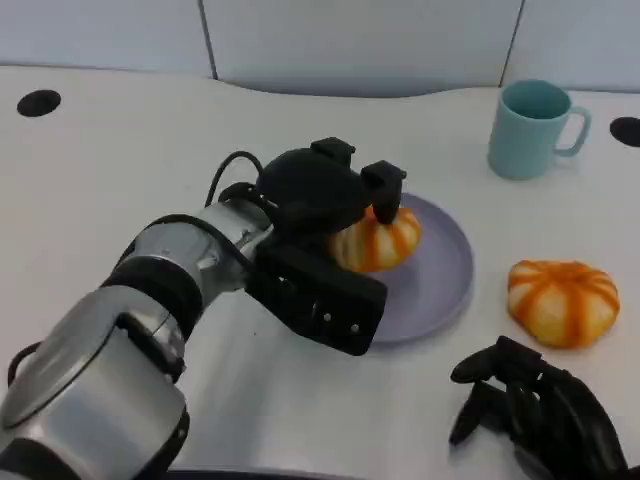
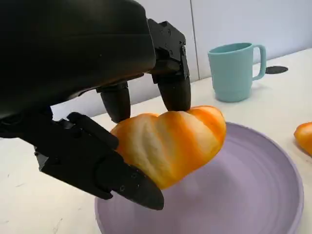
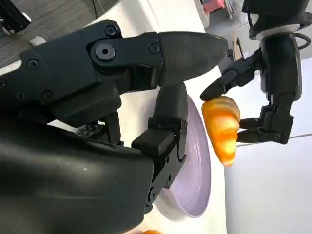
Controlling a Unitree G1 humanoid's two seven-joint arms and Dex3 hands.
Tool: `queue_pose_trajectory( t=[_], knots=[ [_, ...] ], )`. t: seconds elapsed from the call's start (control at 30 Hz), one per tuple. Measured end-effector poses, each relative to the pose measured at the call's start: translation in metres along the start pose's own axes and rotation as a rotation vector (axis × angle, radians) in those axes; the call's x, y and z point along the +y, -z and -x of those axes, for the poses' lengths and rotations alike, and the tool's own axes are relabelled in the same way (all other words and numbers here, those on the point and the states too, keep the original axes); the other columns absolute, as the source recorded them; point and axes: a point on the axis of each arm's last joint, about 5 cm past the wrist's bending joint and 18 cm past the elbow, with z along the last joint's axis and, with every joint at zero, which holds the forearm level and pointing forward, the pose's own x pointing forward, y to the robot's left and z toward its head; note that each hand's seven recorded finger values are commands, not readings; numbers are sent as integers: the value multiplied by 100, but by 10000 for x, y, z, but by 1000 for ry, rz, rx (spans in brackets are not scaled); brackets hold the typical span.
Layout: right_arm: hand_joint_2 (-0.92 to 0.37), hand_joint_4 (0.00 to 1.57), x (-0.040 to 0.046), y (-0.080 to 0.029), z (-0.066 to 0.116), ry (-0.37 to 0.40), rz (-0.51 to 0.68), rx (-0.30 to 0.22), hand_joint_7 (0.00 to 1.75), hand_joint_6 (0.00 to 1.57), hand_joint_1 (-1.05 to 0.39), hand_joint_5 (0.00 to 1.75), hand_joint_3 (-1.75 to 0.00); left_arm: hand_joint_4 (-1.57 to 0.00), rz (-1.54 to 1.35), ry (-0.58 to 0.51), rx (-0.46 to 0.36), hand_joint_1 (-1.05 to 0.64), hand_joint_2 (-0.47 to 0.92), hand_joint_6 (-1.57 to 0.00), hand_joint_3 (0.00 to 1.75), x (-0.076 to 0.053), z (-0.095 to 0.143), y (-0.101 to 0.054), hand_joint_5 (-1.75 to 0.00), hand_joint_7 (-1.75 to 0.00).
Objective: Grasp the bread from the table and place it into the plate.
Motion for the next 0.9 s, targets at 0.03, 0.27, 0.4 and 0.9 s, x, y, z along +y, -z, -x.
queue_pose_trajectory(
  t=[0.03,0.27,0.4,0.9],
  knots=[
    [-92,57,0,0,0,0,0,0,125,53,-46,161,-44,0,1,3,-1,-71,91,-4,1,0,0,0,-153,-138],
    [-92,56,-1,0,1,-3,1,0,125,52,-45,161,-45,0,10,21,-1,-72,92,-4,1,9,-1,1,-153,-141],
    [-92,56,-1,0,1,-4,1,-1,126,52,-45,161,-45,0,24,22,2,-72,92,-4,1,17,-3,1,-155,-143],
    [-92,55,-9,-1,4,-3,-1,-2,126,52,-47,160,-42,0,152,-61,19,-73,92,0,5,136,80,136,-148,-144]
  ],
)
